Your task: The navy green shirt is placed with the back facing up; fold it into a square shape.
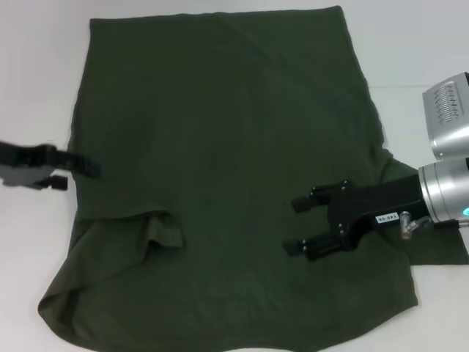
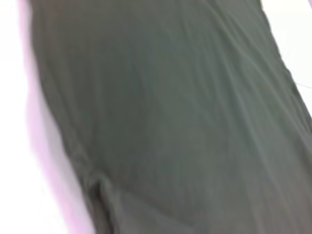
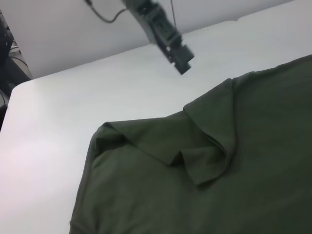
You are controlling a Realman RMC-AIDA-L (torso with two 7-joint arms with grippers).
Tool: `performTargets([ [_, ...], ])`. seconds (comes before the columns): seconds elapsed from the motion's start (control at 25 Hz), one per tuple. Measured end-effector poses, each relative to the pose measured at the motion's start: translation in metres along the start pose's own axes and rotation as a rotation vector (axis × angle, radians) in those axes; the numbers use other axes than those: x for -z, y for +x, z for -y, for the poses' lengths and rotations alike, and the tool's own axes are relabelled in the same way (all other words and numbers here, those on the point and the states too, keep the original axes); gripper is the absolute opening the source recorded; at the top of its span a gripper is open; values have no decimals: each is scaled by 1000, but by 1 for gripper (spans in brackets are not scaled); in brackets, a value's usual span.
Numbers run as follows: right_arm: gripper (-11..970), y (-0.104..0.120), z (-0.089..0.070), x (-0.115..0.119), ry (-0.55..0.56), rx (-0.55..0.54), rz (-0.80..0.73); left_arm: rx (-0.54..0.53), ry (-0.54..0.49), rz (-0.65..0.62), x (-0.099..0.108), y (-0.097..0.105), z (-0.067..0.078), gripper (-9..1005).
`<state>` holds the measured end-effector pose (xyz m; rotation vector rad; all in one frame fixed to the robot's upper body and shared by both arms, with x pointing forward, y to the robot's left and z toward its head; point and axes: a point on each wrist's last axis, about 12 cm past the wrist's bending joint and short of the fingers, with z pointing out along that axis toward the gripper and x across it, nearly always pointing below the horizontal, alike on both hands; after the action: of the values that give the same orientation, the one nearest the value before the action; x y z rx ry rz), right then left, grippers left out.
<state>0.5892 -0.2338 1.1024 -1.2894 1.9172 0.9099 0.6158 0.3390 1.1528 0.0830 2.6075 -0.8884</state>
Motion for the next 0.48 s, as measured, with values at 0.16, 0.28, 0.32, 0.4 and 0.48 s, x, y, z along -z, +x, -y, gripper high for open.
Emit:
performTargets([
  [0.16,912,-3,1,0,-3,-9,0,13,-5,-2,-2,14,-11,830],
  [0.28,911,-4,1,-1,-3,-20,-1,33,-10,9,-7,25,-18,830],
  [0.32,911,-4,1,-1,-4,-21,-1,36,-12,14,-9,26,-20,830],
  [0.4,911,-4,1,0,-4,-23,-2,40,-13,19,-13,30,-22,830],
  [0.48,911,-4,1,0,-4,-27,-3,42,-13,22,-17,32,-24,830],
])
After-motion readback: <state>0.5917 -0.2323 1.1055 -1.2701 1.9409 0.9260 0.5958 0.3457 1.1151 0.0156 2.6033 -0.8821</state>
